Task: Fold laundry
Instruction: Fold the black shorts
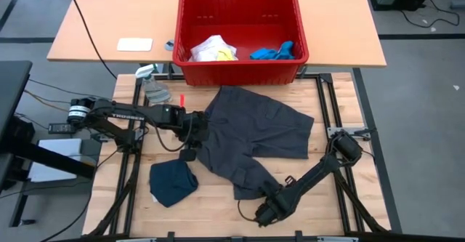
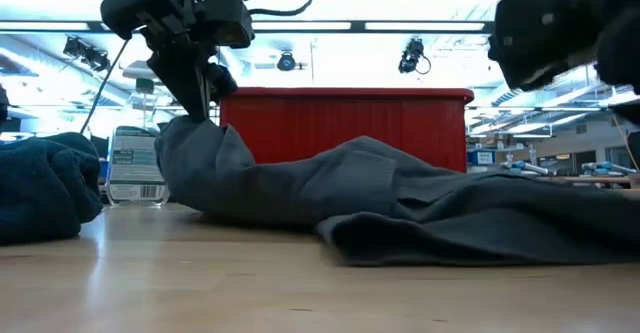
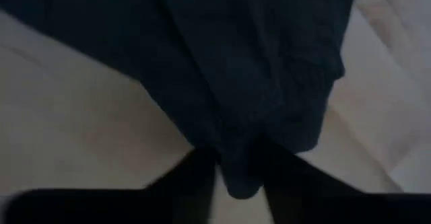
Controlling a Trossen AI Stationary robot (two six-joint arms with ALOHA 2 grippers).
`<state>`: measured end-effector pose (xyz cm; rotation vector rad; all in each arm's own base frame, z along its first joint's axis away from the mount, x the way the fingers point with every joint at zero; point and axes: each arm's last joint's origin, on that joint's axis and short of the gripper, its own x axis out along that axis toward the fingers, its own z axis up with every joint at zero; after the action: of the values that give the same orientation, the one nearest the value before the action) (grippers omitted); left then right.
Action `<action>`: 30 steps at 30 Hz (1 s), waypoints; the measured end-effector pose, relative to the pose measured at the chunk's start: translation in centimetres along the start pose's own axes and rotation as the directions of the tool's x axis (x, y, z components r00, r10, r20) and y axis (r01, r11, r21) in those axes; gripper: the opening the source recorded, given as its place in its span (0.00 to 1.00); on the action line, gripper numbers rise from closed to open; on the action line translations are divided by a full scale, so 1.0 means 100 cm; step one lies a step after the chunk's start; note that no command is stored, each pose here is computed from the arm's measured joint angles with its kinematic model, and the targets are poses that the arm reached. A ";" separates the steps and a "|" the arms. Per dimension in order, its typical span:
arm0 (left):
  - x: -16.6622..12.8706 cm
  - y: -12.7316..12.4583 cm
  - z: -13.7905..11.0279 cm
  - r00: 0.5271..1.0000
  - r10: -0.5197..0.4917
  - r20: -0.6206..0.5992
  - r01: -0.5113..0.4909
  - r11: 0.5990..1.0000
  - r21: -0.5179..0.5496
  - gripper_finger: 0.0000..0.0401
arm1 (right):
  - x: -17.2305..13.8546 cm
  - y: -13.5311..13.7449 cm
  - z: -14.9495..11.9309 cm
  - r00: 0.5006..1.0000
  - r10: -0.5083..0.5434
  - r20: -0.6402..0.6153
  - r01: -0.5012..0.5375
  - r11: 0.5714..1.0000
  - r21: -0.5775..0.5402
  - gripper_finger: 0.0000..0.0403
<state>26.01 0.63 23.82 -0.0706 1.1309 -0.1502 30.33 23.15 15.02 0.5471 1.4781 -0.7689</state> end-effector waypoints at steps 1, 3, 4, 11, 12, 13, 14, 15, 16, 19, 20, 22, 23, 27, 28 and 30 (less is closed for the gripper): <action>-0.003 0.000 -0.001 1.000 0.002 0.004 -0.002 1.000 -0.008 0.00 | -0.007 -0.003 0.002 1.000 0.003 -0.020 -0.003 1.000 -0.027 0.09; -0.010 0.003 -0.001 0.999 0.009 0.036 -0.008 1.000 -0.020 0.00 | -0.029 -0.015 0.005 0.999 -0.017 -0.038 0.014 0.997 -0.077 0.04; -0.015 0.005 -0.002 0.999 0.015 0.047 -0.013 0.999 -0.038 0.00 | -0.042 -0.022 0.007 0.998 -0.042 -0.040 0.038 0.996 -0.085 0.04; -0.071 0.018 0.009 0.975 0.078 0.209 -0.049 0.988 -0.143 0.00 | -0.132 -0.098 0.022 0.989 -0.037 0.144 0.049 0.996 -0.077 0.02; -0.079 0.019 0.012 0.970 0.080 0.231 -0.045 0.987 -0.151 0.00 | -0.142 -0.109 0.026 0.986 -0.008 0.165 0.015 0.999 -0.043 0.02; -0.088 0.019 0.016 0.963 0.076 0.257 -0.035 0.987 -0.158 0.00 | -0.150 -0.119 0.028 0.981 0.033 0.193 -0.026 0.999 -0.037 0.02; -0.097 0.019 0.018 0.959 0.075 0.274 -0.030 0.986 -0.166 0.00 | -0.155 -0.128 0.029 0.975 0.049 0.219 -0.044 0.999 -0.028 0.02; -0.104 0.017 0.020 0.954 0.077 0.290 -0.028 0.985 -0.170 0.00 | -0.160 -0.137 0.031 0.970 0.056 0.237 -0.058 0.998 0.000 0.02; -0.110 0.016 0.022 0.949 0.078 0.306 -0.025 0.985 -0.173 0.00 | -0.166 -0.144 0.032 0.964 0.079 0.255 -0.089 0.996 0.027 0.02; -0.116 0.011 0.022 0.958 0.060 0.281 -0.001 0.979 -0.206 0.00 | -0.179 -0.160 0.030 0.947 0.143 0.287 -0.160 0.986 0.038 0.02; -0.115 0.009 0.022 0.962 0.050 0.268 0.008 0.977 -0.213 0.00 | -0.181 -0.162 0.028 0.945 0.155 0.288 -0.171 0.985 0.033 0.02; -0.113 0.005 0.021 0.966 0.037 0.256 0.021 0.975 -0.219 0.00 | -0.183 -0.164 0.024 0.944 0.164 0.287 -0.173 0.985 0.003 0.02; -0.113 0.004 0.021 0.966 0.032 0.257 0.029 0.973 -0.229 0.00 | -0.184 -0.166 0.023 0.940 0.171 0.294 -0.172 0.985 -0.023 0.02; -0.116 0.005 0.023 0.962 0.039 0.271 0.039 0.960 -0.278 0.00 | -0.195 -0.183 0.029 0.903 0.188 0.386 -0.166 0.982 -0.089 0.02; -0.119 0.006 0.025 0.956 0.045 0.288 0.040 0.959 -0.281 0.00 | -0.197 -0.187 0.031 0.891 0.188 0.414 -0.161 0.982 -0.099 0.02; -0.125 0.008 0.029 0.944 0.054 0.326 0.042 0.959 -0.279 0.00 | -0.202 -0.198 0.036 0.864 0.188 0.467 -0.138 0.981 -0.139 0.02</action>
<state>23.46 3.26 36.16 -0.3359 0.8085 0.0311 19.42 9.90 37.81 0.3633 0.9885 -0.6339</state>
